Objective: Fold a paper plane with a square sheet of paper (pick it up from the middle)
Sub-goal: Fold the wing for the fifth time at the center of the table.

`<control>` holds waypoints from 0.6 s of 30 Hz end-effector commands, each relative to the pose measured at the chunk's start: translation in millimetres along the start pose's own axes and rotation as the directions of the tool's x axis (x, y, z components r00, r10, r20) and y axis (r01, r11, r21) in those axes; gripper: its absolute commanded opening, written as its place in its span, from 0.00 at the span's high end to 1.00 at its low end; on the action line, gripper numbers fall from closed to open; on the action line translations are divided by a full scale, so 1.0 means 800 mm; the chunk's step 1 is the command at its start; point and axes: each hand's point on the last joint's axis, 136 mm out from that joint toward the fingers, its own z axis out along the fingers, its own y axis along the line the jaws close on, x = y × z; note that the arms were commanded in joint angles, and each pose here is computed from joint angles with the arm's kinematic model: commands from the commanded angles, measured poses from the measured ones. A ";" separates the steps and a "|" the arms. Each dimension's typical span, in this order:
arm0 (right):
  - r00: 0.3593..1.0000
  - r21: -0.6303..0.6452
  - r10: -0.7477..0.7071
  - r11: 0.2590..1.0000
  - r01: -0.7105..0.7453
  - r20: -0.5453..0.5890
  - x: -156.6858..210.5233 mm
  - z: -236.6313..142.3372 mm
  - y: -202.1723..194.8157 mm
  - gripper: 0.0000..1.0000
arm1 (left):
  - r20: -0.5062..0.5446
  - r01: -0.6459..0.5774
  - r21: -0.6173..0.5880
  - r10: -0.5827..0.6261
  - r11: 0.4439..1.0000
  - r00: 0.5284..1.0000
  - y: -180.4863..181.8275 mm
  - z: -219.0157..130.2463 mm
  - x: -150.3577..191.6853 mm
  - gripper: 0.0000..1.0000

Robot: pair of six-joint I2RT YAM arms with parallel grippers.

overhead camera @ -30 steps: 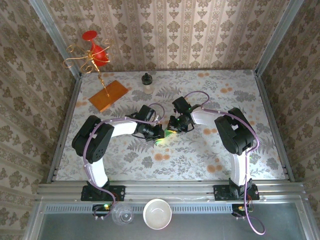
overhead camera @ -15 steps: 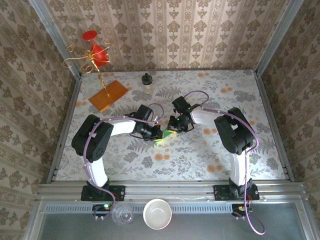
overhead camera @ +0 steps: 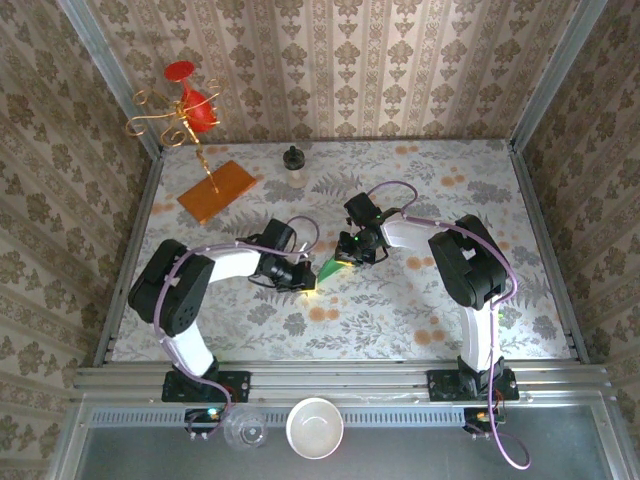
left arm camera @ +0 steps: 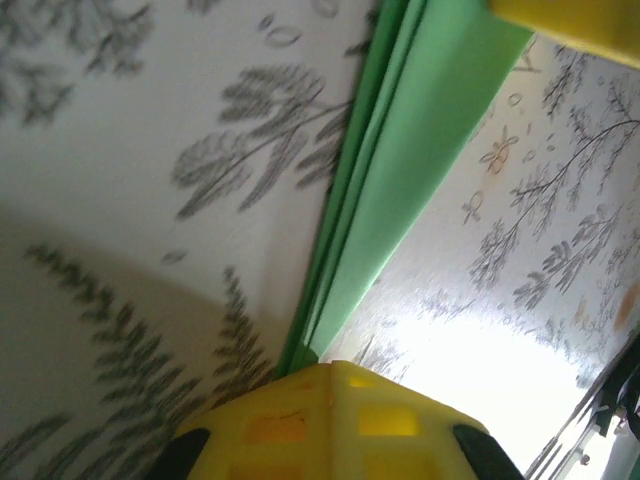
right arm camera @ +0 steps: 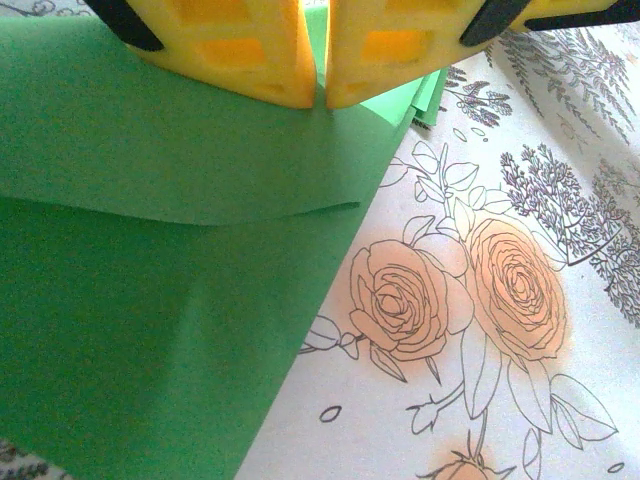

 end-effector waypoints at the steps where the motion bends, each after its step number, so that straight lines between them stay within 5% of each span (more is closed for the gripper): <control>1: 0.994 0.190 0.063 0.981 -0.045 -0.090 0.032 0.024 -0.068 0.83 | -0.106 0.111 -0.126 -0.124 0.986 0.987 0.049 -0.008 0.057 1.00; 10: 0.996 0.035 0.012 0.999 -0.009 -0.090 0.038 0.016 -0.025 0.82 | 0.080 0.011 0.041 -0.015 0.999 0.997 -0.039 -0.041 -0.005 1.00; 18: 0.997 -0.064 -0.011 0.998 0.007 -0.070 0.038 0.006 0.006 0.82 | 0.100 0.040 0.022 -0.042 0.999 0.994 -0.049 0.000 -0.043 1.00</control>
